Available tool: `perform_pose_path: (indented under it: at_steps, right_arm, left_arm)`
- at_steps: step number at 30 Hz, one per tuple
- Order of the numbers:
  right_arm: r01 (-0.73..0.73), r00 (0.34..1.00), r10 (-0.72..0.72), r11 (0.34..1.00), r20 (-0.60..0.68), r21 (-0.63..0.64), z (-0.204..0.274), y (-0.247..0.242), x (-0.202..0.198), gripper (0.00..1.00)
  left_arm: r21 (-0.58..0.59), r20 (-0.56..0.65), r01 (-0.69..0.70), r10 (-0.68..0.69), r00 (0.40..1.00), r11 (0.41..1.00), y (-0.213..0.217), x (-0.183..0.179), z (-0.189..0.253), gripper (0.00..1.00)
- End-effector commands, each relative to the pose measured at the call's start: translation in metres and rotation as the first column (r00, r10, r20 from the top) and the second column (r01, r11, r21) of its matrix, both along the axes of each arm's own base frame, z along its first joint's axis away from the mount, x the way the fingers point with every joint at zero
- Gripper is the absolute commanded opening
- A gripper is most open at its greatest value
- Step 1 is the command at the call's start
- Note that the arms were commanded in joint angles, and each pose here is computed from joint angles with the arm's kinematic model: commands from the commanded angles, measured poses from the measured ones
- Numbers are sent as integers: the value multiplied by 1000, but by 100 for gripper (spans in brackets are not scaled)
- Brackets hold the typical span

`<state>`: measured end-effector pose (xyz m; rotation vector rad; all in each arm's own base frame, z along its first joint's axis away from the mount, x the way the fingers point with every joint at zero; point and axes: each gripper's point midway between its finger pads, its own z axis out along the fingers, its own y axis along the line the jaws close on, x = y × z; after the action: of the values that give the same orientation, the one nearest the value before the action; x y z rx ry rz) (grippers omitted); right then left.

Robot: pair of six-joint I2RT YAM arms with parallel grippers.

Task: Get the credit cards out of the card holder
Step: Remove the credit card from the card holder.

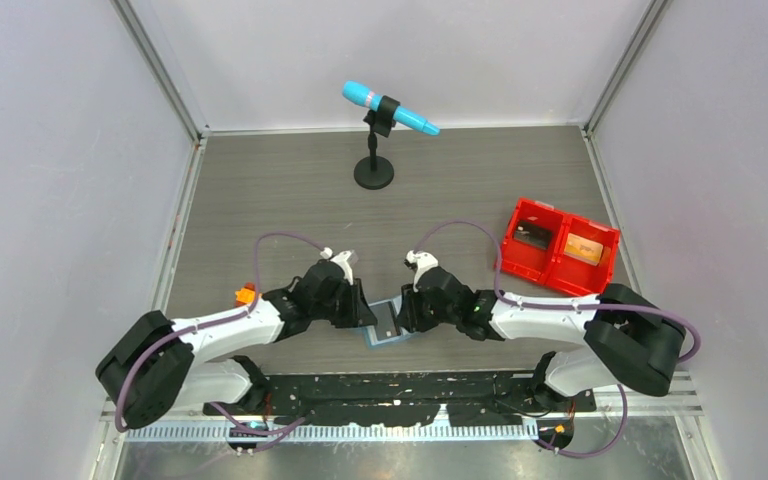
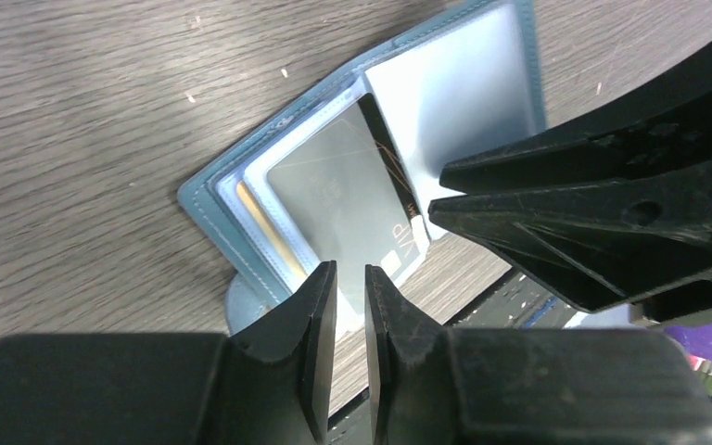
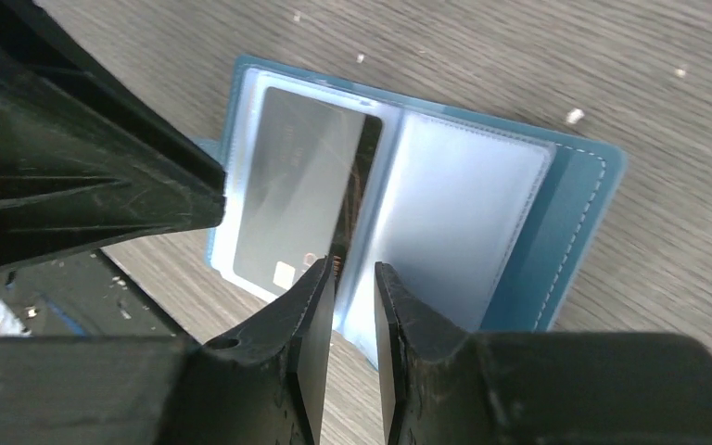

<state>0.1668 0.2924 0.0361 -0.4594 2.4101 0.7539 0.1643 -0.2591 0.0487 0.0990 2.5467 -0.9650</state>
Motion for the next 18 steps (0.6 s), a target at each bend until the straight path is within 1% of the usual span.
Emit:
perform_pose_path:
  at_steps: [1,4,8,10,18]
  right_arm:
    - [-44,999,46,991,-11,129,15,23,1,30]
    - [-49,998,54,991,-35,129,9,21,2,31]
    - [-54,996,63,987,-59,151,3,14,5,36]
    - [-56,995,68,986,-72,157,1,13,4,37]
    - [-65,988,88,983,-125,172,-11,14,1,37]
  left_arm:
    - [57,24,-2,1,1000,998,14,-3,-11,20]
    - [45,22,7,-8,1000,999,15,-7,-17,20]
    - [63,16,0,-1,1000,998,21,-10,-27,19]
    - [69,13,0,-1,1000,998,22,-11,-31,19]
    - [86,29,-22,19,999,996,28,-9,-37,18]
